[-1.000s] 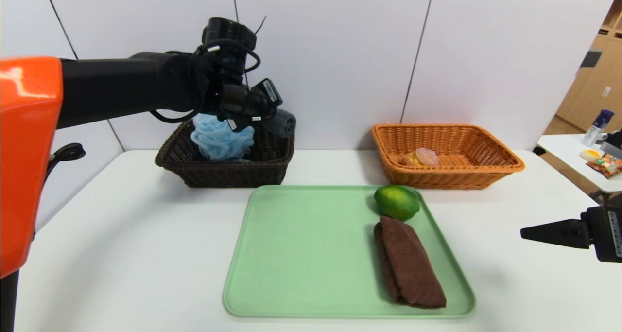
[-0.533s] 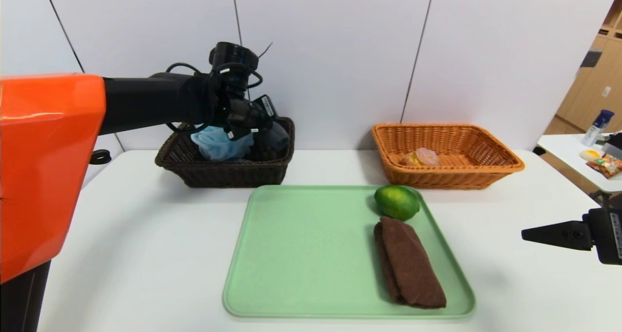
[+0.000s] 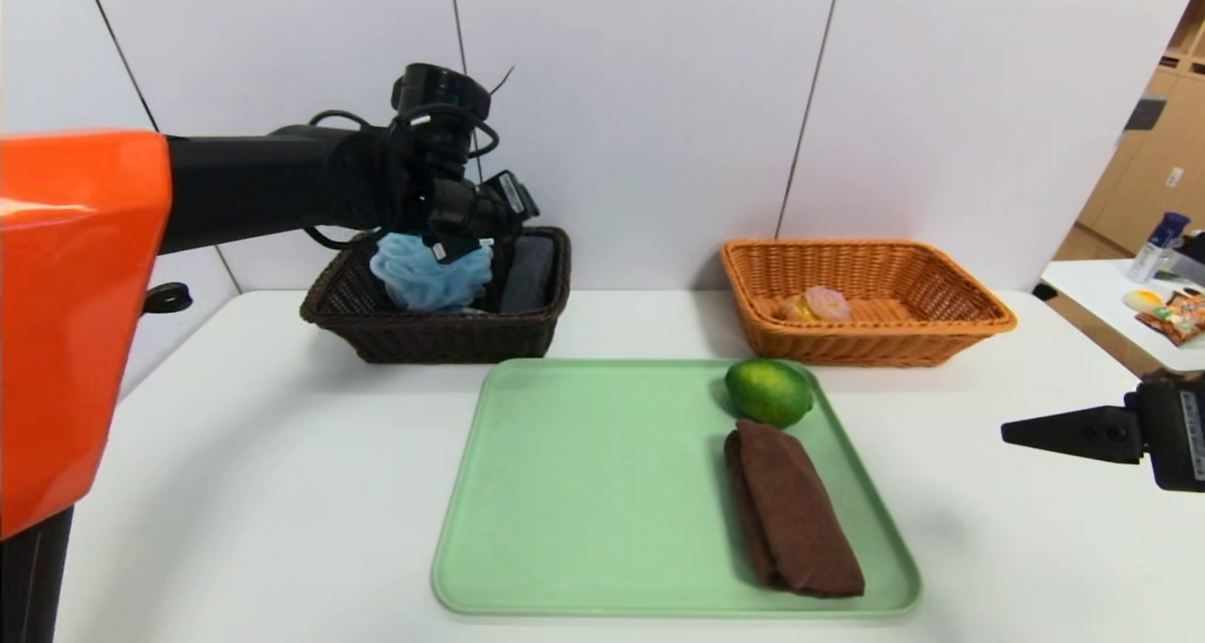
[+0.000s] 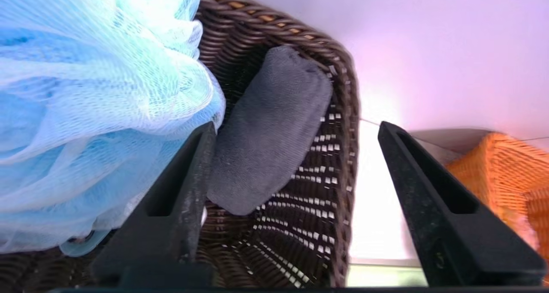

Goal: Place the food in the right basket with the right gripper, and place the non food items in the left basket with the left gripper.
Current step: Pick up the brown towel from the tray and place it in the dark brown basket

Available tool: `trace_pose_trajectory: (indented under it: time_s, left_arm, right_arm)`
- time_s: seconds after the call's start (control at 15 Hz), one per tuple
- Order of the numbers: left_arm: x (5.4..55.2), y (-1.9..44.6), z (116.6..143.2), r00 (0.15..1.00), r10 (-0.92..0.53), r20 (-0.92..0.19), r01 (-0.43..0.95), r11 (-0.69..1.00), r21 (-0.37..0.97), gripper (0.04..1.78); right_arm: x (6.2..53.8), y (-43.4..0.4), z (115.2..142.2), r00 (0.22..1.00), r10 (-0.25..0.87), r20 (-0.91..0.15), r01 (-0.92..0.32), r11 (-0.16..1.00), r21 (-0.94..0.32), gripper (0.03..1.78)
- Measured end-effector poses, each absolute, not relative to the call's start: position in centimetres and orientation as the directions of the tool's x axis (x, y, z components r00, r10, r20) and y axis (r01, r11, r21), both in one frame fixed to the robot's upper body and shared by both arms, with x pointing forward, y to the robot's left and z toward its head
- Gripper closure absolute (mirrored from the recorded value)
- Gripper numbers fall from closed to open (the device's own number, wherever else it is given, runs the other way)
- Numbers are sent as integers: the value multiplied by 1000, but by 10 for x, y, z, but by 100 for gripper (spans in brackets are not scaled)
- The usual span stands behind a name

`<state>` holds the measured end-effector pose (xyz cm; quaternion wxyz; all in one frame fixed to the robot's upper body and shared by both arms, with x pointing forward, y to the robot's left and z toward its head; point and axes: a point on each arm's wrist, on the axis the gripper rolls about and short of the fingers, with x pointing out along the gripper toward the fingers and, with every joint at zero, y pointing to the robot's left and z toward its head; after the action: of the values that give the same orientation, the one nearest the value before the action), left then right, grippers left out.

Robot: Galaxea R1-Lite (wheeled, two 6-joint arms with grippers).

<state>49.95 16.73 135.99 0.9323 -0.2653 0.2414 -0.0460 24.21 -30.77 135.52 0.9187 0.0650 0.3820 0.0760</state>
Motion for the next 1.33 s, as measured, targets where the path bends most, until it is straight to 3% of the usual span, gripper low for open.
trace_pose_trajectory:
  time_s: [0.2, 0.4, 0.67, 0.93, 1.33]
  left_arm:
    - [474, 175, 1380, 859, -221, -462, -53, 859, -508, 34]
    - [431, 180, 1379, 754, -228, -616, -84, 897, -434, 27]
    - [372, 201, 1371, 658, -253, -709, -21, 935, -354, 21]
    - [327, 223, 1369, 665, -266, -698, 23, 941, -337, 17]
    - [298, 239, 1369, 673, -262, -692, 12, 939, -344, 15]
  right_arm:
    - [244, -287, 1367, 714, 289, -638, -187, 957, 223, 10]
    - [255, -257, 1372, 674, 360, -645, -267, 933, 243, 10]
    - [285, -217, 1359, 635, 286, -718, -264, 953, 146, 10]
    - [311, -184, 1351, 522, 230, -821, -237, 964, 119, 10]
    - [350, -153, 1299, 365, 117, -924, -170, 984, 58, 10]
